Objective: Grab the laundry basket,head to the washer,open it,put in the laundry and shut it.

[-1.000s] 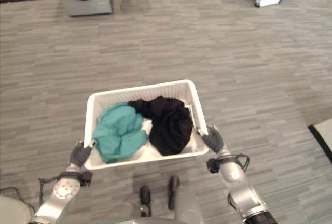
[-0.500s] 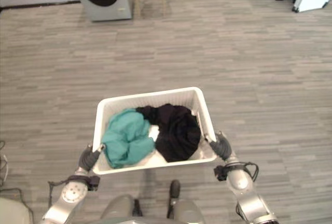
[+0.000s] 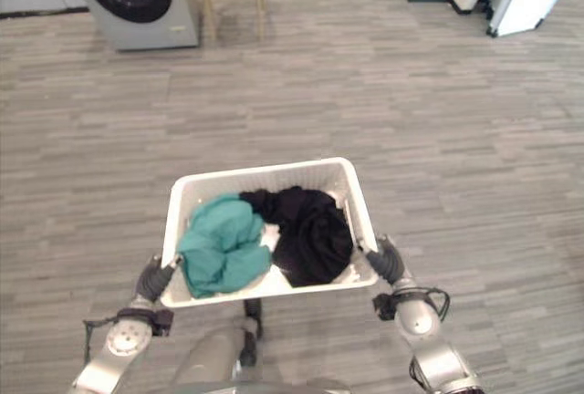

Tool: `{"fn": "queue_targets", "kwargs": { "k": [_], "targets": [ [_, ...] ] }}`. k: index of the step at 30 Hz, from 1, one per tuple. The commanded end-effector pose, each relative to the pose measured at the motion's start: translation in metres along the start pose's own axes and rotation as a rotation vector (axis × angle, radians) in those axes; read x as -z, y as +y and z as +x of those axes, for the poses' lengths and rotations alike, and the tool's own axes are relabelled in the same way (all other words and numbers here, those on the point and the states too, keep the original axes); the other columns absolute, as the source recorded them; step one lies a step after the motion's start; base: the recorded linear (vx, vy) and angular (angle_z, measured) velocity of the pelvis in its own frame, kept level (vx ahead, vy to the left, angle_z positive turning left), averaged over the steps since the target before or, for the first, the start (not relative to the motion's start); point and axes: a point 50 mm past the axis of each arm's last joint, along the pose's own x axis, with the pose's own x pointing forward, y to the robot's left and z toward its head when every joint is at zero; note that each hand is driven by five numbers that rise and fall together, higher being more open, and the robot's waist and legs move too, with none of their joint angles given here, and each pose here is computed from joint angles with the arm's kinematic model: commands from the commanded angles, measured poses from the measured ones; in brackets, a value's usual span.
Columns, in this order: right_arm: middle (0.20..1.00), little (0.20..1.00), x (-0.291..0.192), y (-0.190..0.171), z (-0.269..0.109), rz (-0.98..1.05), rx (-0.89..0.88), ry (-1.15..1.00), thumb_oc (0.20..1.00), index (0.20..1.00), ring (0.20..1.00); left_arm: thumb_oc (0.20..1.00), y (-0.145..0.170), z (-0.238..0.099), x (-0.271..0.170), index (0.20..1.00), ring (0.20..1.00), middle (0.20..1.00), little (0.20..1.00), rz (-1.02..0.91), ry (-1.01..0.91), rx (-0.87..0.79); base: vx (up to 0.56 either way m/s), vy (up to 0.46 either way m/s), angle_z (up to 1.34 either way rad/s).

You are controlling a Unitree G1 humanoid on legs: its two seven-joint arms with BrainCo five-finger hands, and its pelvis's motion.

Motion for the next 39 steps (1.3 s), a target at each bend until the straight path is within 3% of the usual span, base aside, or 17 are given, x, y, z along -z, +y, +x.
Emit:
{"fn": "queue_targets", "kwargs": {
  "k": [1,12,28,39],
  "targets": [
    [0.200,0.200,-0.058,-0.002,0.013,0.163,0.004,-0.308,0.200,0.200,0.200,0.200,0.017,0.008,-0.054,0.200,0.200,0.200,0.200,-0.098,-0.275,-0.047,0.34,0.149,0.03],
    [0.200,0.200,-0.058,-0.005,0.015,0.165,0.007,-0.299,0.200,0.200,0.200,0.200,0.025,0.007,-0.057,0.200,0.200,0.200,0.200,-0.096,-0.292,-0.076,0.46,-0.009,0.19],
    [0.200,0.200,-0.036,-0.027,0.005,0.139,0.080,-0.223,0.200,0.200,0.200,0.200,0.005,0.011,-0.058,0.200,0.200,0.200,0.200,-0.130,-0.285,0.010,0.46,-0.168,0.31],
    [0.200,0.200,-0.042,-0.012,0.012,0.152,0.044,-0.233,0.200,0.200,0.200,0.200,0.013,0.005,-0.048,0.200,0.200,0.200,0.200,-0.118,-0.246,-0.025,0.51,0.102,-0.26]
  ]
}}
